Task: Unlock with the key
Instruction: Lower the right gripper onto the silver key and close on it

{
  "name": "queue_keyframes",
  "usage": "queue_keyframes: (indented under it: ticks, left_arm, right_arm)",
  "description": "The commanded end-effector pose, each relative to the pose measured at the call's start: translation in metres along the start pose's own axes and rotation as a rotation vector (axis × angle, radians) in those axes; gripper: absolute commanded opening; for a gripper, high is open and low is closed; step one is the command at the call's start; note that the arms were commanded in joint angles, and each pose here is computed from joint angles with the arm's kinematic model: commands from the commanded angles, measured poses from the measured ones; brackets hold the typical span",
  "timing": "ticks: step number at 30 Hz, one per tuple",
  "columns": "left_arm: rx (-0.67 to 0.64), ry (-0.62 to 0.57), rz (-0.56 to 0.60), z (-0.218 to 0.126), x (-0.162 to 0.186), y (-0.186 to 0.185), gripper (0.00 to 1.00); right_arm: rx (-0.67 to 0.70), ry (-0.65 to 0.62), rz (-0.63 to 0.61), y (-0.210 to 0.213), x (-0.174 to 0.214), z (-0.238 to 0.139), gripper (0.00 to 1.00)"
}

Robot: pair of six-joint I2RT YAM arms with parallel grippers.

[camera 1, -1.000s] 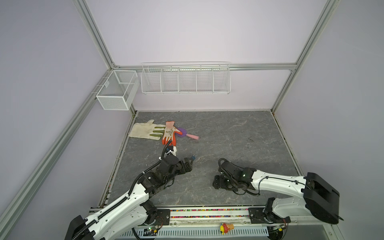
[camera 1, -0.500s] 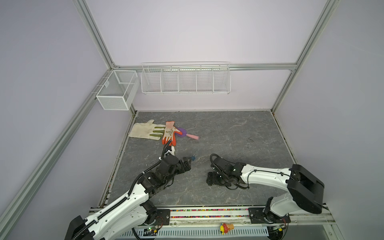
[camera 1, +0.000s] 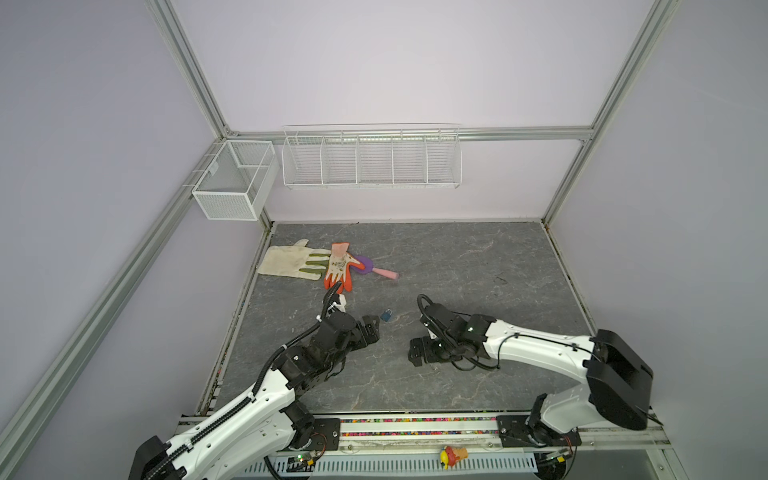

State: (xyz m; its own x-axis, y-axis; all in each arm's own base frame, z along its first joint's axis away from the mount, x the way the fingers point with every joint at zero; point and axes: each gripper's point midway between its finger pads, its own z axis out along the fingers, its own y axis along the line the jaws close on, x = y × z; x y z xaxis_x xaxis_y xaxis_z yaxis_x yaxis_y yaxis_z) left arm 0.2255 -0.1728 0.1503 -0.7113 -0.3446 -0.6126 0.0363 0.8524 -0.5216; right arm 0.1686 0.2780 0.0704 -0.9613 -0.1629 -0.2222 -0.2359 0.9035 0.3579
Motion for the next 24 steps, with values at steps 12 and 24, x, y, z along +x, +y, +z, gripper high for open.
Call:
queue_keyframes:
  ticks: [12,24]
  left_arm:
    - [0.078,0.042,-0.025,0.008,0.015,-0.034,0.99]
    - [0.061,0.042,-0.024,0.01,0.018,-0.029,0.99]
  right_arm:
    - [0.089,0.144,0.014,-0.034,0.048,0.014,0.54]
    - [0.13,0.167,0.002,-0.037,0.048,0.031,0.35]
